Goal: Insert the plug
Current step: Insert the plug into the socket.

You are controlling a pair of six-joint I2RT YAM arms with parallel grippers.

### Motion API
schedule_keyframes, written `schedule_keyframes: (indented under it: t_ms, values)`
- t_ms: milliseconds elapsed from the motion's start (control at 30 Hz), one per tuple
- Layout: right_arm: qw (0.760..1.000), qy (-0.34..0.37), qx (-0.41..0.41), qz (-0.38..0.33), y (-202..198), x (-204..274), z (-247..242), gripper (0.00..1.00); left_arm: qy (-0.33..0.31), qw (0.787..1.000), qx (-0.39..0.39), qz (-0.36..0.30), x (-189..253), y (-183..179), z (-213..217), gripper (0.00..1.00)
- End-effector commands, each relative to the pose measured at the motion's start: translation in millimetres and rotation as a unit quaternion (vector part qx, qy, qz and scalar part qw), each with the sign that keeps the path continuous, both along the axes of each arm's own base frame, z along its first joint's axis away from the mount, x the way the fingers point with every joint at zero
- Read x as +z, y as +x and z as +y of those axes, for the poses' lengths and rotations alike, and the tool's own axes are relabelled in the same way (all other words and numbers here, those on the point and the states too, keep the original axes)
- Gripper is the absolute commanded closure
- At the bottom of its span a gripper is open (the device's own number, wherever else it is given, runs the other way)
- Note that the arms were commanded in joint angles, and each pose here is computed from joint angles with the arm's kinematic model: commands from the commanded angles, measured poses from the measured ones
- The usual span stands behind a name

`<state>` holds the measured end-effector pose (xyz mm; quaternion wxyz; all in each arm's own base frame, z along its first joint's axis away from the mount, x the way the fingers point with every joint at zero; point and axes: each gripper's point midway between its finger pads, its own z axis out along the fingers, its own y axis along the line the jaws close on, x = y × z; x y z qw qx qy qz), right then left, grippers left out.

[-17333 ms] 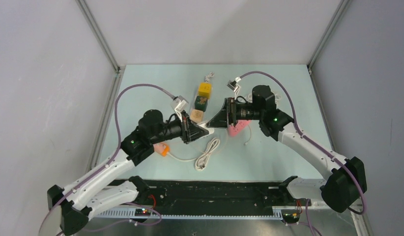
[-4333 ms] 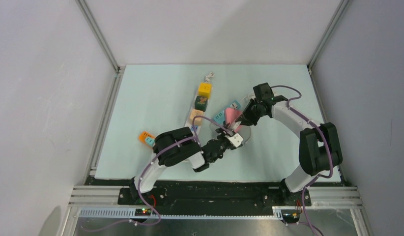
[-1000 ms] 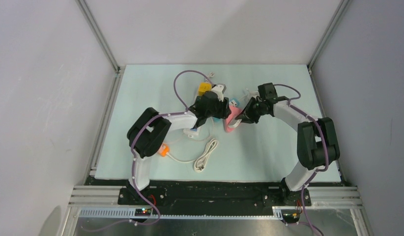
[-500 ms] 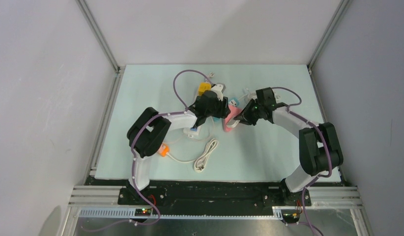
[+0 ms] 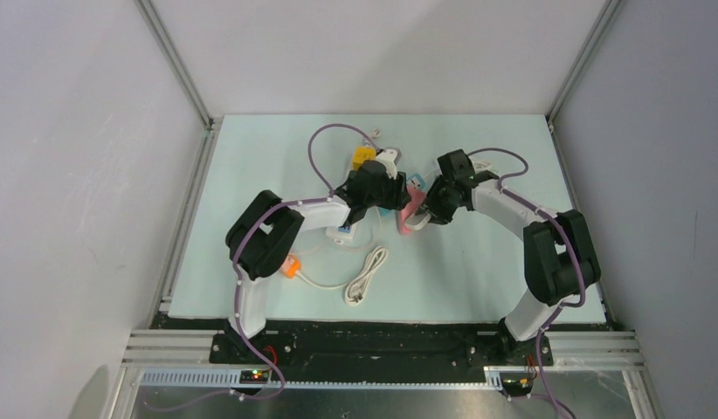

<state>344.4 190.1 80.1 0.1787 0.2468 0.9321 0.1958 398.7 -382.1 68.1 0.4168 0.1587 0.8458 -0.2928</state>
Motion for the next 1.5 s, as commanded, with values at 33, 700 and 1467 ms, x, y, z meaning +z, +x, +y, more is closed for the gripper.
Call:
schedule_keyframes:
  t_ms: [33, 700, 1467]
  values:
    - [0.999, -0.022, 0.010, 0.028, -11.7, -16.3, -3.7, 0.52, 0.027, 0.998, -0.011, 0.057, -35.6, -16.4, 3.6, 0.45]
    - [0.997, 0.070, -0.033, -0.009, -4.8, 35.0, 32.2, 0.41, 0.023, 0.998, -0.013, 0.060, -37.1, -10.6, 3.4, 0.45]
    - [0.991, 0.060, -0.067, 0.103, -17.5, -8.4, 26.6, 1.00, 0.026, 0.998, -0.021, 0.056, -37.0, -11.0, 5.3, 0.47]
